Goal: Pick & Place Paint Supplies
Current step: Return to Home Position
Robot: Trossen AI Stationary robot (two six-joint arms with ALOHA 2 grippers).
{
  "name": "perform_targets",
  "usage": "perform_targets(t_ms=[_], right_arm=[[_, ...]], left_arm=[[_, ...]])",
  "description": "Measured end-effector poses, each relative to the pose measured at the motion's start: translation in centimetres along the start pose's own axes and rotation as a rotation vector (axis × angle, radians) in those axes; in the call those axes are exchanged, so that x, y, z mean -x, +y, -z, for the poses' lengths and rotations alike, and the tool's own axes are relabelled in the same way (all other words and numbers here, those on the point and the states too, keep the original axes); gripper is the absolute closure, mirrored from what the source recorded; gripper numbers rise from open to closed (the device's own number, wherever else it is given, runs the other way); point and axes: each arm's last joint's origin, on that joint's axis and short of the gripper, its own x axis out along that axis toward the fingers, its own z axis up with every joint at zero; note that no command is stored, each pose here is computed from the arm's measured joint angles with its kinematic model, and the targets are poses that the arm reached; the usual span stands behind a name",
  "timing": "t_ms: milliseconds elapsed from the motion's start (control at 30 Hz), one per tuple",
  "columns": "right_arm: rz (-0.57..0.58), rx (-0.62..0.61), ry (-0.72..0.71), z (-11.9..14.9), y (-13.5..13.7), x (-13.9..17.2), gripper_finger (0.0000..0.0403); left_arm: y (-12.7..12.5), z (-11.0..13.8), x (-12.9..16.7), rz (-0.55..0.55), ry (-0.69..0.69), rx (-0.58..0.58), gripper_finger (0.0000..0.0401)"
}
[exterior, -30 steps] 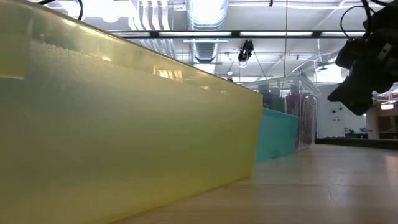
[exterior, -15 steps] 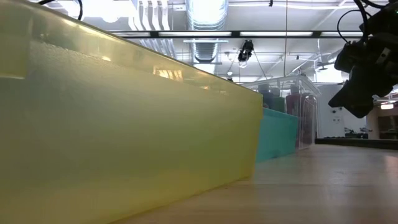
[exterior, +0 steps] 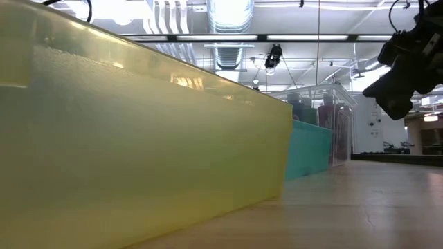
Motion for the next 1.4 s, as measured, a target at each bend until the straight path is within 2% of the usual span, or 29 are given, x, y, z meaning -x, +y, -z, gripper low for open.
perform_targets(t_ms=[167, 1400], right_arm=[[-0.023, 0.004, -0.04, -0.22, 0.15, 0.3, 0.0395], [-0.013, 0.003, -0.023, -0.1, 0.07, 0.16, 0.0395]], left_arm=[[0.0, 0.0, 0.0, 0.0, 0.0, 0.0, 0.0344], [0.0, 0.0, 0.0, 0.0, 0.0, 0.0, 0.0344]])
